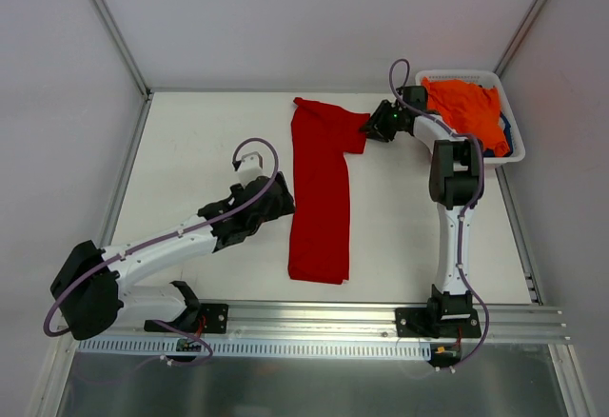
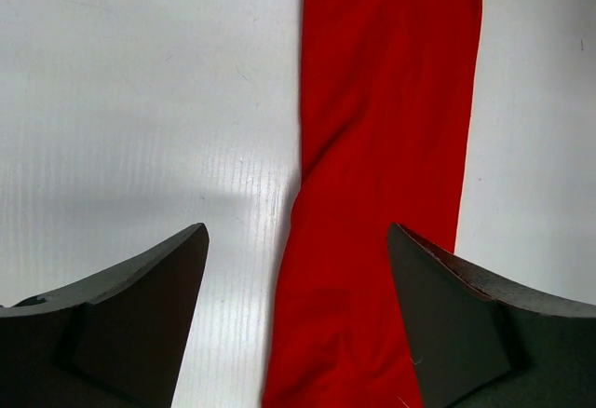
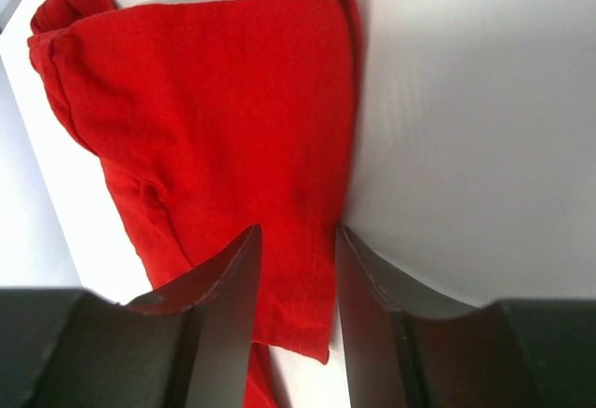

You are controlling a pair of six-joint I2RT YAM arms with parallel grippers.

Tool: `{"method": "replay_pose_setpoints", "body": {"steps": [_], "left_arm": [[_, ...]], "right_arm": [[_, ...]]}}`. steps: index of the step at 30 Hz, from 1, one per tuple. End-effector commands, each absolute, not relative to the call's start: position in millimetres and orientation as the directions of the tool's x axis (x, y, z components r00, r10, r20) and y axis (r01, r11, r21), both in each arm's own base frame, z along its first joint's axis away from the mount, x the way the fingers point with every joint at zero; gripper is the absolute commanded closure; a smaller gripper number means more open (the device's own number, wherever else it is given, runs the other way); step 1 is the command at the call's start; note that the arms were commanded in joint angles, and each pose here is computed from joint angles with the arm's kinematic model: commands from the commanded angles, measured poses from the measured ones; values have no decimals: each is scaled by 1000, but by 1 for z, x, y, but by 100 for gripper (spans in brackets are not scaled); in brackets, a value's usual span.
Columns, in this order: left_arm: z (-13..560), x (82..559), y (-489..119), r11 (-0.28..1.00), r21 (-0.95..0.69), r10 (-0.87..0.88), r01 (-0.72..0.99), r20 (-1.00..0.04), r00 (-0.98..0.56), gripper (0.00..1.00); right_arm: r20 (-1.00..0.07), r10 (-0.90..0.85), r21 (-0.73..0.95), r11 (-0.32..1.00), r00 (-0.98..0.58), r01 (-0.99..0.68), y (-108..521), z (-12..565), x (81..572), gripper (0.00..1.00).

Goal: Fold and stack the t-shirts
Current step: Fold the tshirt

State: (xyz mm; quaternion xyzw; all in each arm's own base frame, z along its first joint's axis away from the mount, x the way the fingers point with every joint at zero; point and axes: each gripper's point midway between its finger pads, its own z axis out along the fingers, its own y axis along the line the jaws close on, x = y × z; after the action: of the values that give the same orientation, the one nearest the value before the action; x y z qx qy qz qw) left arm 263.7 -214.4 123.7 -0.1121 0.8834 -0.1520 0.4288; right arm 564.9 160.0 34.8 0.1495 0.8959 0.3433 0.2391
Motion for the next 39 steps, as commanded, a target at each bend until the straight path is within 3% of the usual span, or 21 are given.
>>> {"method": "replay_pose_setpoints", "body": {"steps": [1, 6, 10, 13, 28, 39], "left_arm": [[126, 261, -206, 932, -358, -320, -60, -734, -598, 21], [127, 260, -204, 929, -365, -327, -59, -735, -594, 21], [126, 259, -203, 930, -364, -326, -60, -734, -596, 21], [126, 258, -204, 928, -368, -327, -58, -731, -598, 21], [122, 254, -202, 922, -382, -340, -64, -720, -604, 21], [119, 251, -200, 920, -385, -344, -67, -716, -607, 21]], "right_arm": [[-298, 426, 701, 705, -854, 107, 175, 30, 556, 60], [-302, 418, 703, 704, -857, 96, 182, 31, 554, 72], [-305, 420, 700, 707, -855, 98, 182, 33, 554, 92], [-321, 417, 691, 717, -850, 91, 181, 39, 553, 100], [-509, 313, 604, 794, -802, -73, 205, 125, 548, 100], [-548, 231, 567, 809, -804, -154, 248, 139, 536, 100]]}}
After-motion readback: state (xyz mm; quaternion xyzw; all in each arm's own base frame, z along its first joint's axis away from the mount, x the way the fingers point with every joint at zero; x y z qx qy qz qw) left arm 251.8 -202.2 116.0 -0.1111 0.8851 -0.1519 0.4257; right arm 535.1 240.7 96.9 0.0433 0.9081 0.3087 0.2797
